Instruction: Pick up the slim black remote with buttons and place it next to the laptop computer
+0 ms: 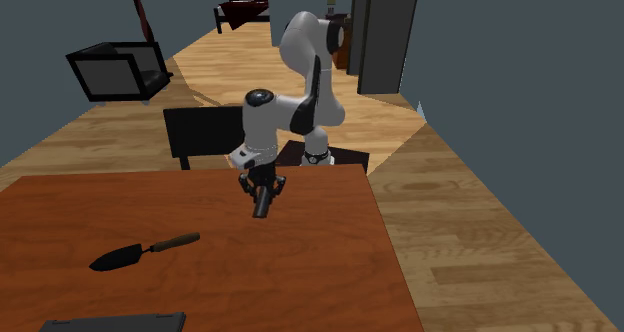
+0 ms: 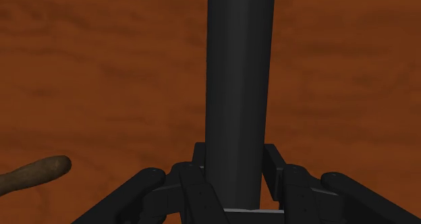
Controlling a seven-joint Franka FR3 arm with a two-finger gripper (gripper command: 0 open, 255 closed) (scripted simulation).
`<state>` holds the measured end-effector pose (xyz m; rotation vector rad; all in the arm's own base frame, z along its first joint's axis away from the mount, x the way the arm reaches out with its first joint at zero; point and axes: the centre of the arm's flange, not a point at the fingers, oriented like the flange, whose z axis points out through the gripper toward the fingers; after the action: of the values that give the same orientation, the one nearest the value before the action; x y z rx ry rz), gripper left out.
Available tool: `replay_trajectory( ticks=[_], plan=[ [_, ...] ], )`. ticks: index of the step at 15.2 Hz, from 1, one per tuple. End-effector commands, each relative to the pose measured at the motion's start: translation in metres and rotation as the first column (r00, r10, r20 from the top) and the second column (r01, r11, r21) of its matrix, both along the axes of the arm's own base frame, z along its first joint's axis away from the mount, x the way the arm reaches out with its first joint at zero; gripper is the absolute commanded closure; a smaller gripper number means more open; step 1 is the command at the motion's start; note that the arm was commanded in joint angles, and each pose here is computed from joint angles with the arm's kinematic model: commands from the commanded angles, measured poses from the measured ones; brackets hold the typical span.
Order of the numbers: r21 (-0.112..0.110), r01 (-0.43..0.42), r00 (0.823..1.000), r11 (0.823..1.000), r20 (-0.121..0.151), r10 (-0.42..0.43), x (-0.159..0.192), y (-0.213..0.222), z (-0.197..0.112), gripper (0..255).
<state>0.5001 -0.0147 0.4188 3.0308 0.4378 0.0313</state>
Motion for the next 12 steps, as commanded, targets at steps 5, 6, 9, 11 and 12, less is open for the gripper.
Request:
replay_trajectory(
  ticks=[5, 6, 9, 11, 12],
  plan=[
    [0.0, 0.0, 1.0, 1.0, 0.001, 0.0, 0.083, 0.012, -0.001, 255],
    [0.0, 0.0, 1.0, 1.0, 0.001, 0.0, 0.096, 0.014, -0.001, 255],
    [0.0, 0.0, 1.0, 1.0, 0.001, 0.0, 0.135, 0.021, -0.001, 255],
    [0.0, 0.0, 1.0, 1.0, 0.001, 0.0, 0.161, 0.026, -0.001, 255],
    [0.0, 0.0, 1.0, 1.0, 0.001, 0.0, 0.174, 0.028, -0.001, 255]
  ],
)
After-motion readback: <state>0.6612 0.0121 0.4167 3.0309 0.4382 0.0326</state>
